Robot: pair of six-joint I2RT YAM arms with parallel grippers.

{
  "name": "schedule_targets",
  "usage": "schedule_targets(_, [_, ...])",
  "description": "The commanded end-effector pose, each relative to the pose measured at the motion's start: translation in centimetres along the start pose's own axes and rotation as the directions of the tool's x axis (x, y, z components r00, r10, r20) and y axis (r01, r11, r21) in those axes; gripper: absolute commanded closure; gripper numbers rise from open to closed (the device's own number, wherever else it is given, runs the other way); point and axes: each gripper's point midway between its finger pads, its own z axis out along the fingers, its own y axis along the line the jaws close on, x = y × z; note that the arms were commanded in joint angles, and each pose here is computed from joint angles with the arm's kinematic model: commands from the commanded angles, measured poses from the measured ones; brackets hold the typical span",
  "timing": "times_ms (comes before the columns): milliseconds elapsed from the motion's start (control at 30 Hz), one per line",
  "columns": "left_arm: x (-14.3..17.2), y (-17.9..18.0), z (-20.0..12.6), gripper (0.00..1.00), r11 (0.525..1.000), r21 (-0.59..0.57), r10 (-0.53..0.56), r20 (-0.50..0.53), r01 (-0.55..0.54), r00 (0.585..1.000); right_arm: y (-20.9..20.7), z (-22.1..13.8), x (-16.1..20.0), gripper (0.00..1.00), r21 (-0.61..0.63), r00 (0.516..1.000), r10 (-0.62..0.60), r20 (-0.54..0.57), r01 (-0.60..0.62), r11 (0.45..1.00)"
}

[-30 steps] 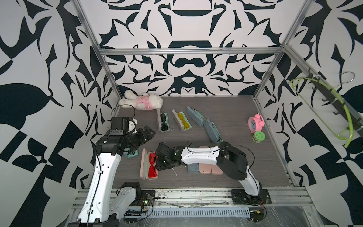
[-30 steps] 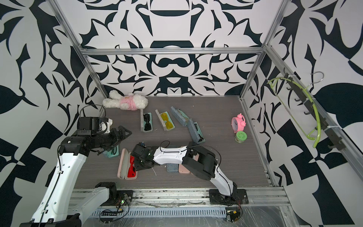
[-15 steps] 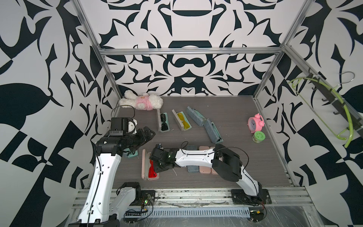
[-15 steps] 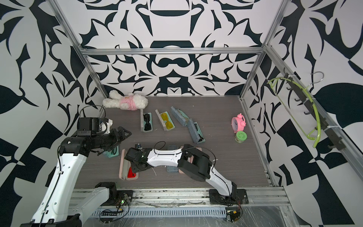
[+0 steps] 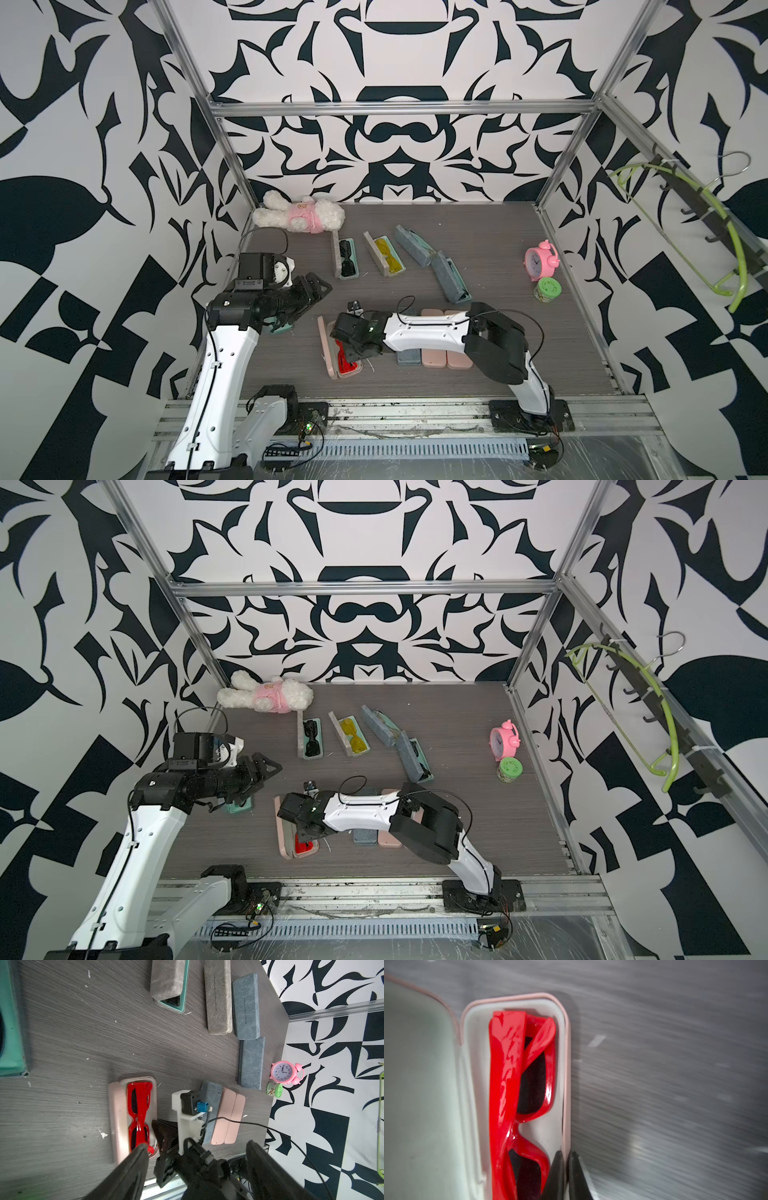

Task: Close the glasses case
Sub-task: Move the glasses case to the center of the board.

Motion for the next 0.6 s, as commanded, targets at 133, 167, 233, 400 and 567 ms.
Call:
schedule_targets(133, [2.3, -1.8, 1.8, 0.22, 0.998, 0.043, 0.048, -0.066, -0.045, 0.997, -4.3, -2.6, -1.7, 0.93, 0.077, 0.995, 0.060, 0.073, -0.066, 0.995])
schedule_targets(167, [2.7, -1.9, 2.2, 0.22, 0.998, 0.037, 0.051, -0.077, -0.049, 0.996, -4.8, -2.7, -1.7, 0.93, 0.085, 0.995, 0.065, 0.074, -0.071, 0.994])
schedule_targets(233, [3.3, -2.2, 2.8, 0.22, 0.998, 0.049, 0.050, -0.096, -0.046, 0.994, -5.2, -2.9, -1.7, 0.93, 0.093, 0.995, 0.062, 0.080, -0.069, 0.993])
schedule_targets(400, [5.0, -2.1, 3.2, 0.25, 0.998, 0.061, 0.038, -0.133, -0.031, 0.990, -6.2, -2.9, -1.5, 0.94, 0.117, 0.995, 0.064, 0.080, -0.073, 0.990])
schedule_targets(567, [7.0, -1.2, 3.4, 0.30, 0.998, 0.067, 0.006, -0.170, 0.005, 0.985, -6.5, -2.8, -1.5, 0.94, 0.113, 0.994, 0.071, 0.080, -0.080, 0.990])
